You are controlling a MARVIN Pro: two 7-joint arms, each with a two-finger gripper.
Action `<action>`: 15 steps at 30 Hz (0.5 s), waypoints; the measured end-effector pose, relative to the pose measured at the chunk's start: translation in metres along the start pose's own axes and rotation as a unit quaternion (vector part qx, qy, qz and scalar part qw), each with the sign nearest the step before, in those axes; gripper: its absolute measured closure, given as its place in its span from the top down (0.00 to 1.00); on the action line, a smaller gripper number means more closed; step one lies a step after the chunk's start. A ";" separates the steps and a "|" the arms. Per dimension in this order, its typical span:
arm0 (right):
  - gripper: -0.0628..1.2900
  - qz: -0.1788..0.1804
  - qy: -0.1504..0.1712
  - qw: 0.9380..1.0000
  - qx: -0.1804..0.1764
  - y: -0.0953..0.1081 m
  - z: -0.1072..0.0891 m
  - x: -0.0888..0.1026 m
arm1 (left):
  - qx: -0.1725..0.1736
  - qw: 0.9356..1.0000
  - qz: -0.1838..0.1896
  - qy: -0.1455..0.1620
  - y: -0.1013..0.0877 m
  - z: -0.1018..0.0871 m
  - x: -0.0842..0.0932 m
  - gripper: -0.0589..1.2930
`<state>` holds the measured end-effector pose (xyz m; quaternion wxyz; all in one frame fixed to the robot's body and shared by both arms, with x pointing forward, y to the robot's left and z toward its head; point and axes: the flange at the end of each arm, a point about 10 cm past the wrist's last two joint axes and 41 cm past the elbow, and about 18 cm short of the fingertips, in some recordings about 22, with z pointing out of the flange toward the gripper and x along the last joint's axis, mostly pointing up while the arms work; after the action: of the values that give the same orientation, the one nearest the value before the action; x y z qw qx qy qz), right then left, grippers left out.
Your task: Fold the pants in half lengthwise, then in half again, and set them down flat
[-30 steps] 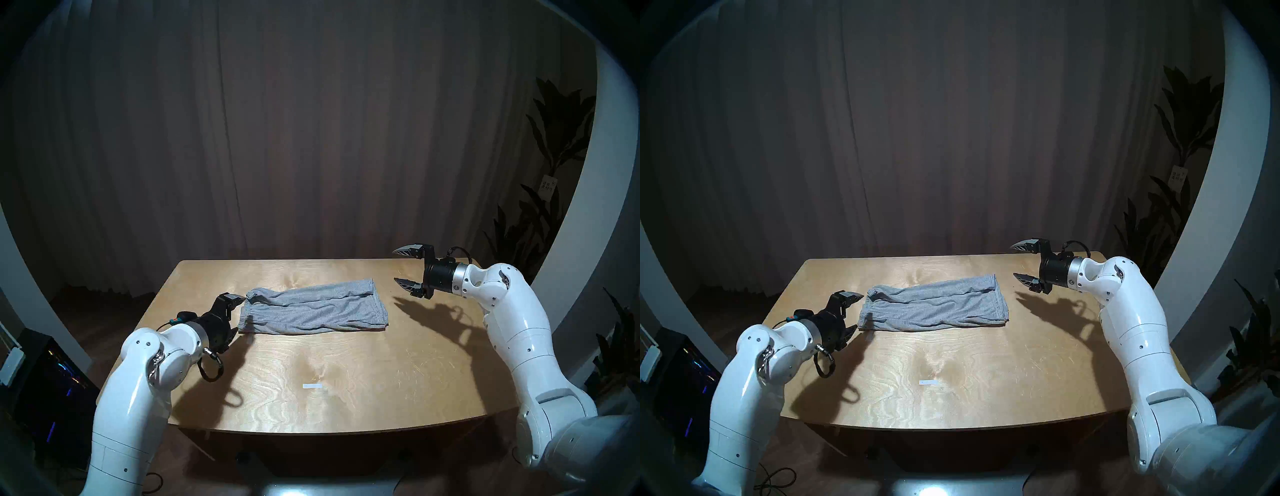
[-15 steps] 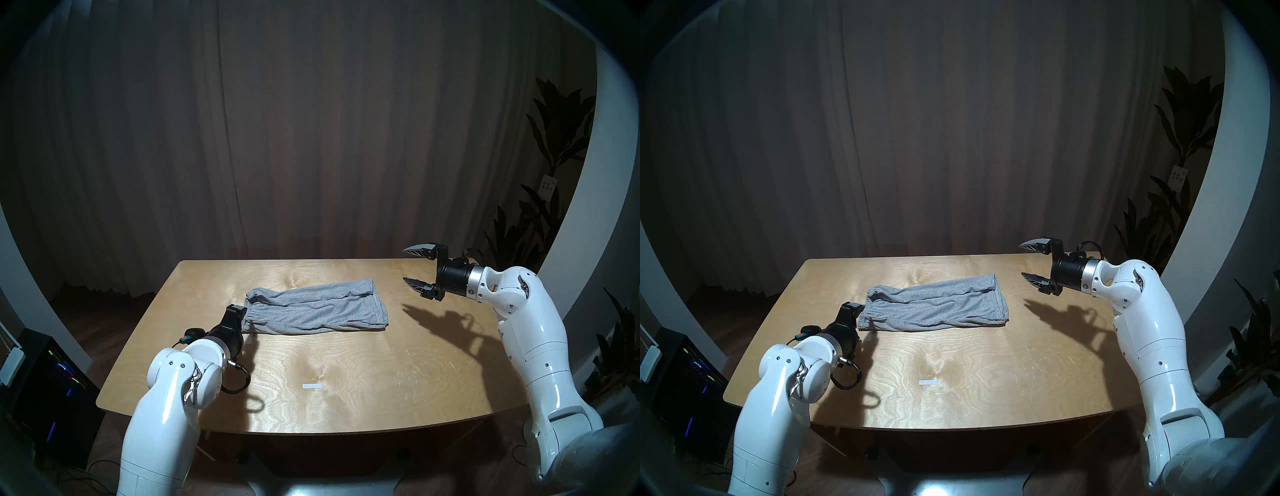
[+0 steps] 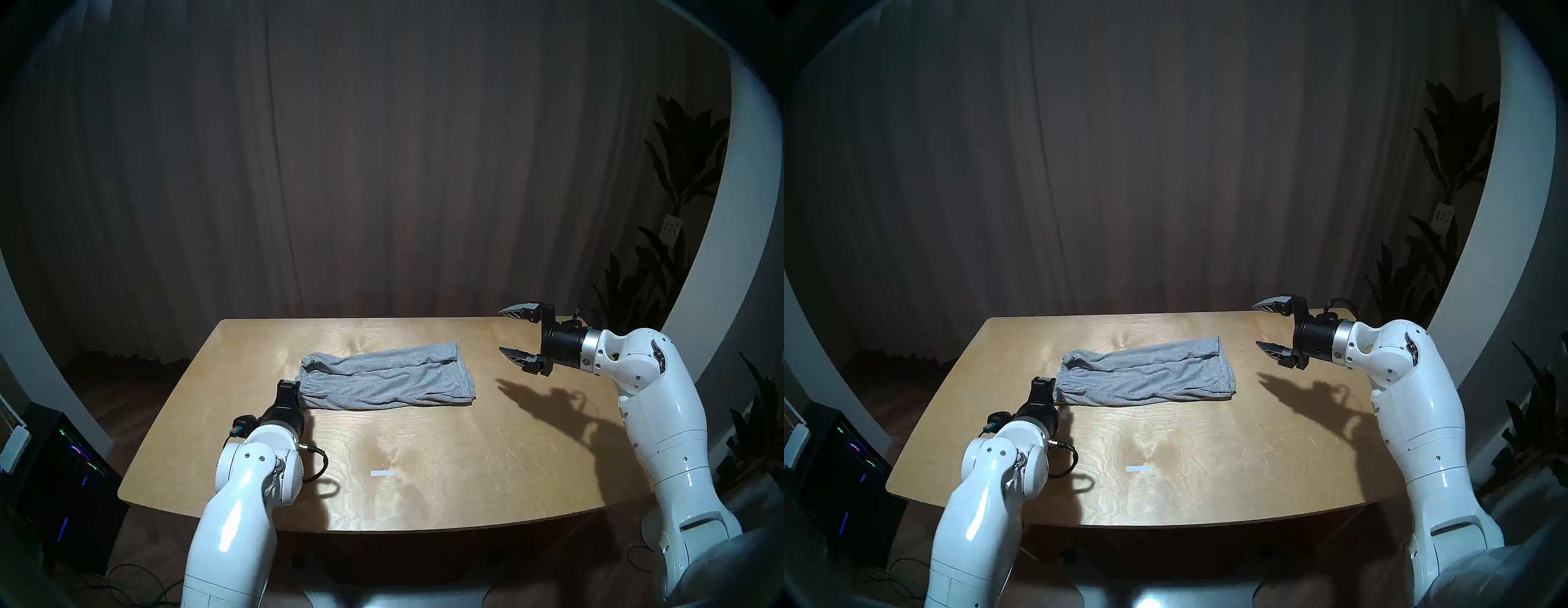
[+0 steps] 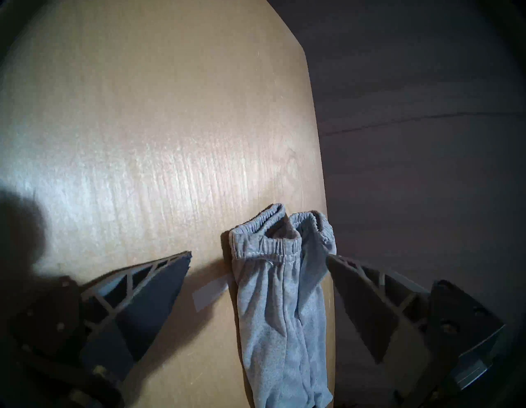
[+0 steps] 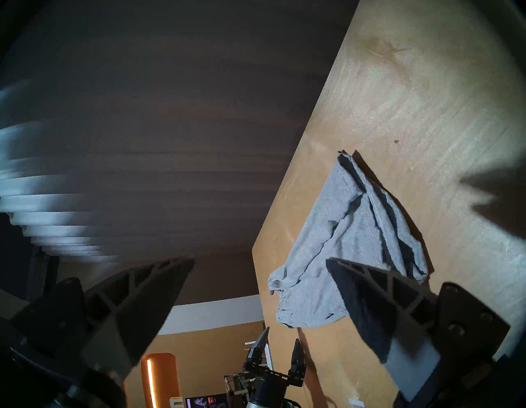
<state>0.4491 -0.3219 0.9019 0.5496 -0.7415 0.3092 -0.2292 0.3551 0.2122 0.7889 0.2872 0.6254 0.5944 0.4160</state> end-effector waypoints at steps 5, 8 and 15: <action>0.97 0.009 0.005 1.000 -0.006 -0.002 -0.003 -0.002 | -0.003 1.000 0.001 0.002 0.001 0.007 0.000 0.96; 0.97 0.013 0.008 1.000 -0.008 -0.004 -0.004 -0.002 | -0.002 1.000 -0.002 -0.002 0.001 0.010 0.003 0.95; 0.97 0.017 0.013 1.000 -0.009 -0.010 -0.006 -0.003 | -0.003 1.000 -0.002 -0.015 0.003 0.019 0.007 0.95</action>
<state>0.4450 -0.3219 0.9133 0.5426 -0.7379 0.3310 -0.2270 0.3731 0.2217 0.7835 0.2987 0.6300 0.5897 0.4076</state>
